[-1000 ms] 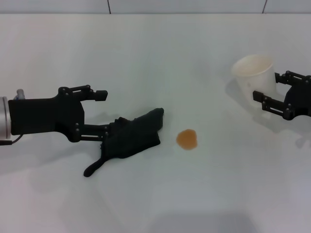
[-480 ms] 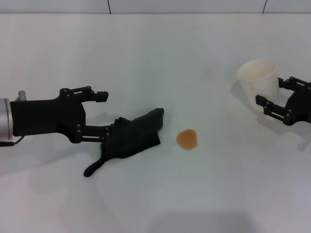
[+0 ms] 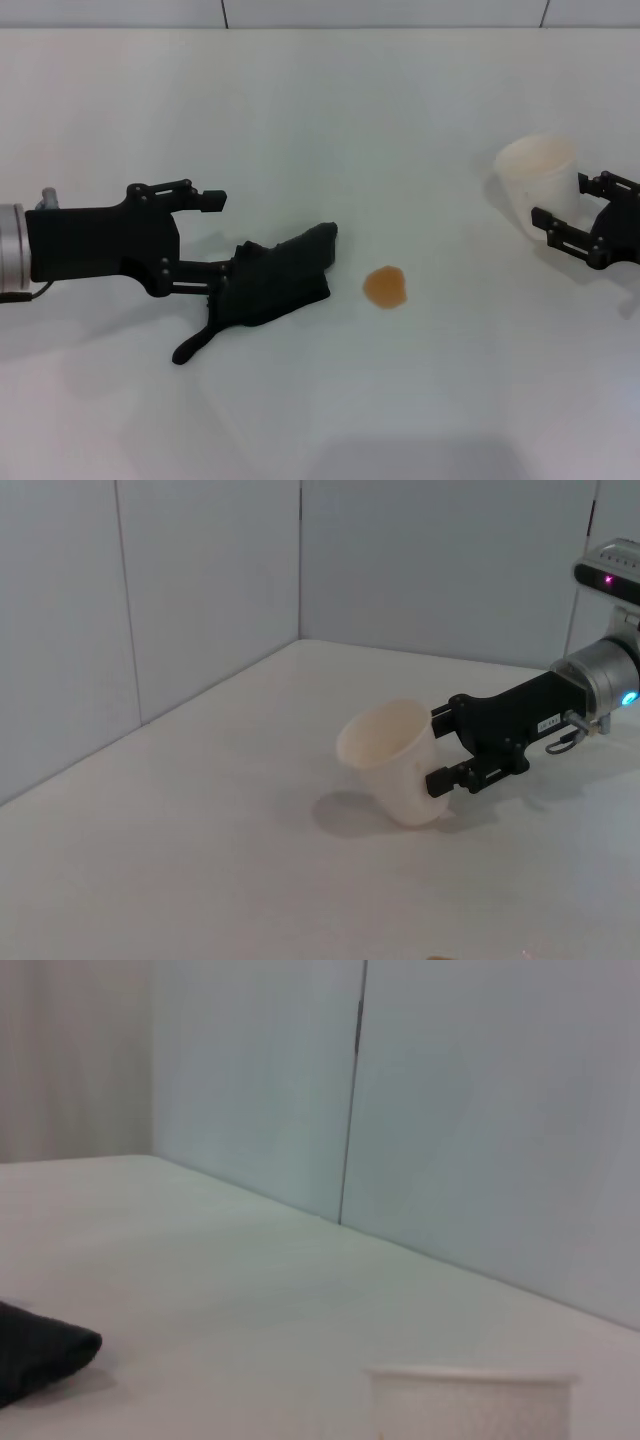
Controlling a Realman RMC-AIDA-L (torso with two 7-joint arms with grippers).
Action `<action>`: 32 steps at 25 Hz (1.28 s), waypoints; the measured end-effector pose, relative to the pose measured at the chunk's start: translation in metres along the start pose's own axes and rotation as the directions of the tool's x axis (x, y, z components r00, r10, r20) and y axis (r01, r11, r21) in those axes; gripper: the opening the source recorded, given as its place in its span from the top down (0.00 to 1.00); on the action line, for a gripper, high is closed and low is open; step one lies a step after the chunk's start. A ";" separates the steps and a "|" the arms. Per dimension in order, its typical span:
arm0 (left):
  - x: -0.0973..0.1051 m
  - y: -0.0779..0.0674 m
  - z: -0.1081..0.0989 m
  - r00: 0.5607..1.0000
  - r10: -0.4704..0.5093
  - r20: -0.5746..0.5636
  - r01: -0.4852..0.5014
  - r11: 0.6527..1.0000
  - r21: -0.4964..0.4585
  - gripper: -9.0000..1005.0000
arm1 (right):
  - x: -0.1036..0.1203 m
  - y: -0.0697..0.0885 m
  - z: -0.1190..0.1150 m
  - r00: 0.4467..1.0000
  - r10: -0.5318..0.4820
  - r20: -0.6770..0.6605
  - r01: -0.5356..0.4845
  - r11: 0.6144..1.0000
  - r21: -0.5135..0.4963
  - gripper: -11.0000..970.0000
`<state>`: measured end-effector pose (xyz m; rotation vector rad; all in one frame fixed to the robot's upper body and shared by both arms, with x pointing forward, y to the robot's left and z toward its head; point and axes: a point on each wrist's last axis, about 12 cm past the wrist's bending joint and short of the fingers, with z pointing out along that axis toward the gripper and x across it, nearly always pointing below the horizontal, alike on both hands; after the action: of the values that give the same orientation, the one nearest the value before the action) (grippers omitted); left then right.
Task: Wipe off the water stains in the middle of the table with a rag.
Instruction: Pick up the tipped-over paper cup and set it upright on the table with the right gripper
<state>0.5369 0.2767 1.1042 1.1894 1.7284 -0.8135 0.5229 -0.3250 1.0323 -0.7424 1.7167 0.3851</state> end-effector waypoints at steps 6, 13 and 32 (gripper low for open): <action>-0.001 0.001 0.001 1.000 0.005 -0.002 -0.005 1.000 -0.006 0.12 | 0.004 0.000 -0.001 1.000 0.010 -0.017 -0.010 1.000 0.012 0.33; -0.002 0.002 0.001 1.000 0.014 -0.002 -0.014 1.000 -0.006 0.12 | 0.006 0.000 -0.002 0.999 0.021 -0.026 -0.020 1.000 0.013 0.31; -0.002 0.001 0.001 1.000 0.013 0.003 -0.013 1.000 -0.005 0.12 | 0.016 0.009 -0.021 0.999 0.043 -0.024 -0.043 0.999 -0.004 0.11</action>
<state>0.5388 0.2758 1.1052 1.1939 1.7173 -0.8026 0.4993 -0.3351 1.0218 -0.7167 1.7572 0.4111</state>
